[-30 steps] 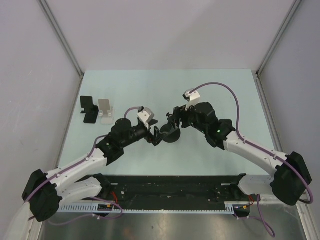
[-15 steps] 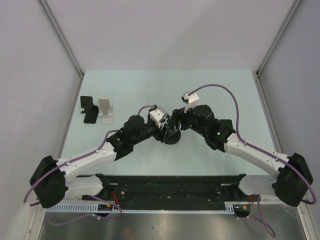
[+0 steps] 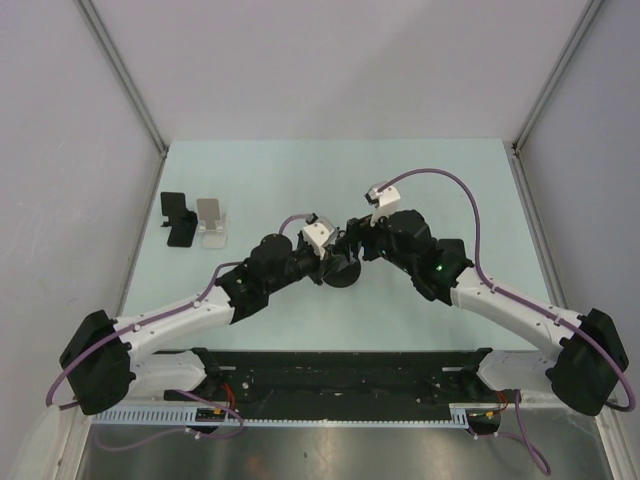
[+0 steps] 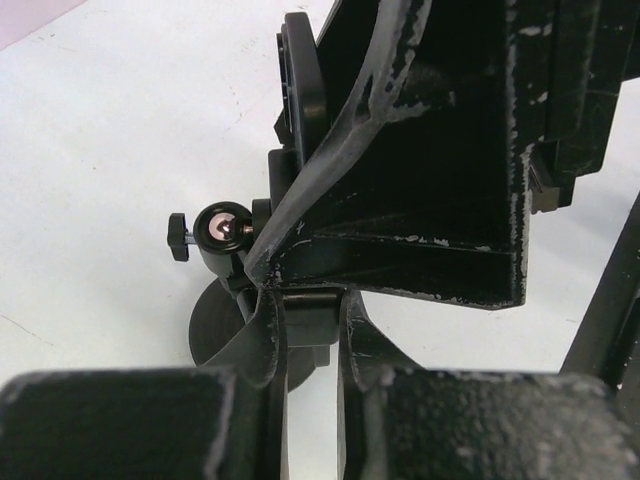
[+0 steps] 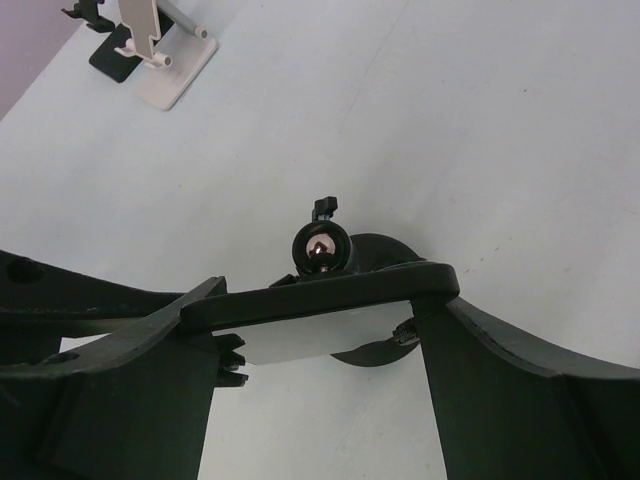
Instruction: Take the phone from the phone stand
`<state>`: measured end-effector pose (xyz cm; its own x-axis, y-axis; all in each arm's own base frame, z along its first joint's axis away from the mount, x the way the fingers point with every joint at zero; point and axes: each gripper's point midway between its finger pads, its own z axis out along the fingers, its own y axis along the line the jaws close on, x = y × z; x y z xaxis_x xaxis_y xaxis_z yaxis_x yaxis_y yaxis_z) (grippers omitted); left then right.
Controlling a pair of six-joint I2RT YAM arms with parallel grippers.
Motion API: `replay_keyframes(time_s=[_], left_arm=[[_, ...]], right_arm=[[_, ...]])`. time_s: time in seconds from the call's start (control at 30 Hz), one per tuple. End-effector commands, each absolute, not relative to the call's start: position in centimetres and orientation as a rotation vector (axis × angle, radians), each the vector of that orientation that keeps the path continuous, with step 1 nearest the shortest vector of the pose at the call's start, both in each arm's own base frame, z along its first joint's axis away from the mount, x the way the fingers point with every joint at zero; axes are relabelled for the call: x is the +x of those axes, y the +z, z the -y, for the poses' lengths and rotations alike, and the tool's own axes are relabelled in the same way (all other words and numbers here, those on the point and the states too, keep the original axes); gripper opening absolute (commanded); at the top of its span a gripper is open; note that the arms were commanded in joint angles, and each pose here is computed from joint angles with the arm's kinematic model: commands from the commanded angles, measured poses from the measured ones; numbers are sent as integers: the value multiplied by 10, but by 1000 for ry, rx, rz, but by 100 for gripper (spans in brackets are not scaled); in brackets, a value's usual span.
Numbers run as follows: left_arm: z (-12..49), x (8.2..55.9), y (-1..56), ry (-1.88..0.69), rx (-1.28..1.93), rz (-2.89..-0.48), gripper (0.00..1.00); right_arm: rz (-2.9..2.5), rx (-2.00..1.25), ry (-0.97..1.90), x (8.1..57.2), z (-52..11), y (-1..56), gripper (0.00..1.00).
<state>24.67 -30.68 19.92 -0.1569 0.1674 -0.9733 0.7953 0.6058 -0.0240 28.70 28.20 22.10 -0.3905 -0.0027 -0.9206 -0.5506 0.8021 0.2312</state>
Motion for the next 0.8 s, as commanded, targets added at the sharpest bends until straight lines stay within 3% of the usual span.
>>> replay_keyframes(time_s=[0.0,0.77], left_arm=[[300,253,217,-649,770,-1612,0],[269,269,204,-837,697,-1720,0]], right_arm=[[-1731,-407,712,286,-282,278,0],[-1702,-533,875,283,-276,284,0]])
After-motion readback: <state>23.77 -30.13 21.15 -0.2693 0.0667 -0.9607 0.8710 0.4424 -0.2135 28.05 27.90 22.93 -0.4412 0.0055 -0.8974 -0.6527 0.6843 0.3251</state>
